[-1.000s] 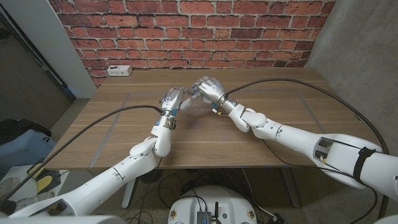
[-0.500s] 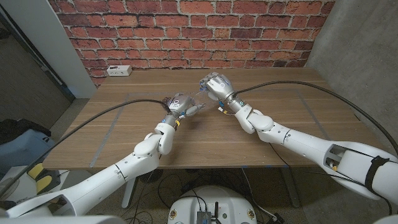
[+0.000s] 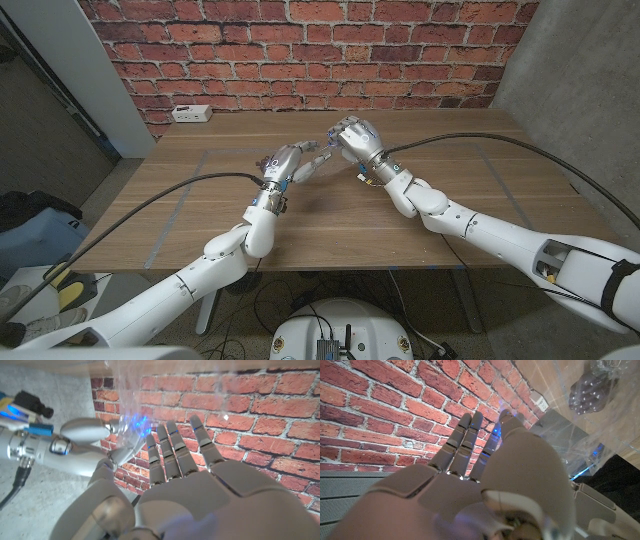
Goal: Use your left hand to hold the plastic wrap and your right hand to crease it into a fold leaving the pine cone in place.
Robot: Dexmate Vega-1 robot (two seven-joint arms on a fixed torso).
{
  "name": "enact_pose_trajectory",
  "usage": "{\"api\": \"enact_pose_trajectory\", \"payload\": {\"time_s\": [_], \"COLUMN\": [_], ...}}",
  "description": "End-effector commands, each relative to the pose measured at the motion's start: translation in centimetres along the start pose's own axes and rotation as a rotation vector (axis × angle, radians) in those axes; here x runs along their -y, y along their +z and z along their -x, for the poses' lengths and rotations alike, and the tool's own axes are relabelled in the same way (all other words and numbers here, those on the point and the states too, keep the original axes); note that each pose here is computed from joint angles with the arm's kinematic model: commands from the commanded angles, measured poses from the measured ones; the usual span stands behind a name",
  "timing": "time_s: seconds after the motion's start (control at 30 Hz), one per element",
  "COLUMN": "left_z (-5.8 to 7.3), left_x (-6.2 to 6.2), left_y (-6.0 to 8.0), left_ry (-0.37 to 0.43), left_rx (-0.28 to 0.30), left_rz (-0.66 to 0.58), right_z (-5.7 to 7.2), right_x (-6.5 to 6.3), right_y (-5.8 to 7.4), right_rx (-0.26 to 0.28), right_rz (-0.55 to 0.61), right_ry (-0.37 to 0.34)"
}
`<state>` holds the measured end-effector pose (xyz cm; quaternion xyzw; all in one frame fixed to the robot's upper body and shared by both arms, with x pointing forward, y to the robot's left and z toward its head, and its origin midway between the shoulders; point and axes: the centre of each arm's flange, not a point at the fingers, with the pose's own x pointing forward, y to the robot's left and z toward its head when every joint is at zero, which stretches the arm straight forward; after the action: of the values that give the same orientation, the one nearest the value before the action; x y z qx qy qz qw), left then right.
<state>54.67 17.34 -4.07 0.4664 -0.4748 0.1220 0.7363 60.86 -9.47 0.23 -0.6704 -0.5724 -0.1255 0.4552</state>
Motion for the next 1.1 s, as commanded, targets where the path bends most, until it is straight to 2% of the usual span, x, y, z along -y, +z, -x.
{"api": "enact_pose_trajectory", "payload": {"time_s": [0.03,0.17,0.4,0.67,0.83,0.97,1.1], "left_z": [1.2,1.8,2.2,2.3,2.5,2.7,3.0], "left_x": [-1.5,-1.5,-1.4,-1.3,-1.5,-1.8,-3.0], "left_y": [1.6,1.6,1.5,1.8,2.1,2.4,3.4], "left_ry": [0.125,0.227,0.224,0.226,0.244,0.258,0.295], "left_rx": [0.053,0.064,0.065,0.073,0.086,0.121,0.192], "left_rz": [0.042,0.094,0.129,0.163,0.182,0.233,0.293], "right_z": [1.3,1.4,1.4,0.9,0.2,-0.5,-0.9], "right_x": [-0.3,-0.1,-0.2,-0.1,0.0,-0.1,-0.5], "right_y": [0.4,0.6,2.0,4.3,5.3,5.7,6.2], "right_rx": [0.014,0.018,0.073,0.198,0.25,0.27,0.287], "right_rz": [0.011,0.005,-0.017,-0.017,-0.034,-0.045,-0.054], "right_ry": [0.04,0.026,-0.024,-0.073,-0.096,-0.097,-0.084]}}
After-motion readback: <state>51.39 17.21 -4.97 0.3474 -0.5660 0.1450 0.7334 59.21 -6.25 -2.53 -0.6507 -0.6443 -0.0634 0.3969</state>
